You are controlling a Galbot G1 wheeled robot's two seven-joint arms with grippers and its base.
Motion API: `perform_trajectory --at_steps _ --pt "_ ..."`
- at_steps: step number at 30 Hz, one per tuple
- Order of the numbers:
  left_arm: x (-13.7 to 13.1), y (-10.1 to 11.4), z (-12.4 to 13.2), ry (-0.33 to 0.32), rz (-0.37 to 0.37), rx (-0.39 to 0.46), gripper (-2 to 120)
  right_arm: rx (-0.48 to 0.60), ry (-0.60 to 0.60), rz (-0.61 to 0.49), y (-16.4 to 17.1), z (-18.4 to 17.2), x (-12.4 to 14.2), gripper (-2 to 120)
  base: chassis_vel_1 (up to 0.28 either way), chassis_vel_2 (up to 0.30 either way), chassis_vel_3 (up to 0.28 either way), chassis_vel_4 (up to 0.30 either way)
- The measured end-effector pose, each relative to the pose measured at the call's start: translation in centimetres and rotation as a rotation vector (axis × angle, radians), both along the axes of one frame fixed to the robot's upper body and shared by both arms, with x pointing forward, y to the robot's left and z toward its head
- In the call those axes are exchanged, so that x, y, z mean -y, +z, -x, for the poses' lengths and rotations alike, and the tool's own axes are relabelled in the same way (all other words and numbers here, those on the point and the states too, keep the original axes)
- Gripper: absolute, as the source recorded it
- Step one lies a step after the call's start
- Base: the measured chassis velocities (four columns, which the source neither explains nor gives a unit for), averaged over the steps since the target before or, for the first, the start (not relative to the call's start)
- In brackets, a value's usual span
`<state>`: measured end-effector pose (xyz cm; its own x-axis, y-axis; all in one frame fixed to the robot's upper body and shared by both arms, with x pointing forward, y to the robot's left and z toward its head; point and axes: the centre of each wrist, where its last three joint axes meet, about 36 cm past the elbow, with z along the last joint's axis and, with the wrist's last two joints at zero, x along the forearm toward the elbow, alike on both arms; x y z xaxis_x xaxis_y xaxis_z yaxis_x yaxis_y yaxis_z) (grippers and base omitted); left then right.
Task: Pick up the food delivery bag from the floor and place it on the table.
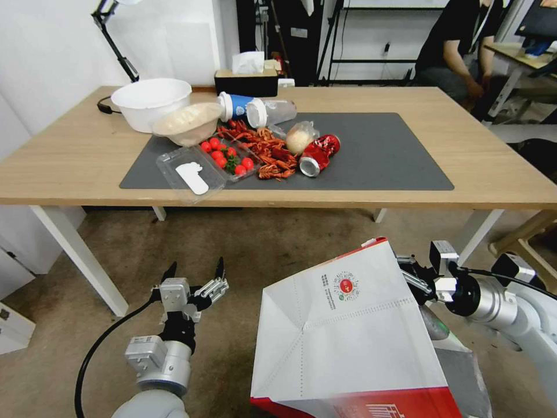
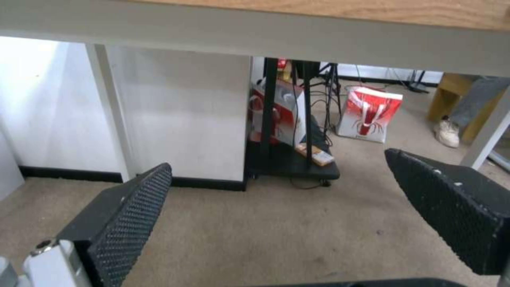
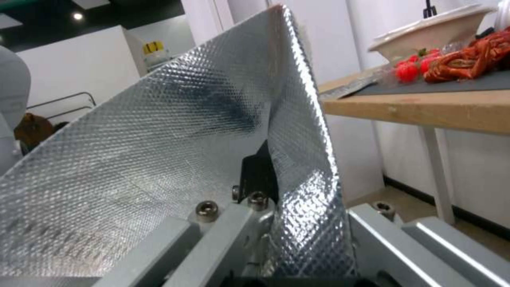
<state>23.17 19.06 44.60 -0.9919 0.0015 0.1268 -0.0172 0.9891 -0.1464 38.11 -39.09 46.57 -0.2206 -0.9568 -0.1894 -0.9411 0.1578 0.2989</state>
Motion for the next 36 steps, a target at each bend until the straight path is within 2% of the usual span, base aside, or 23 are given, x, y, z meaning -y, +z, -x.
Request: perform_trajectory --at_steps 36 --pt "0.0 -0.08 -0.03 -0.004 0.0 -0.002 100 -0.003 0.003 0.002 0.1 0.28 -0.09 0 0.0 0.0 0.0 0.0"
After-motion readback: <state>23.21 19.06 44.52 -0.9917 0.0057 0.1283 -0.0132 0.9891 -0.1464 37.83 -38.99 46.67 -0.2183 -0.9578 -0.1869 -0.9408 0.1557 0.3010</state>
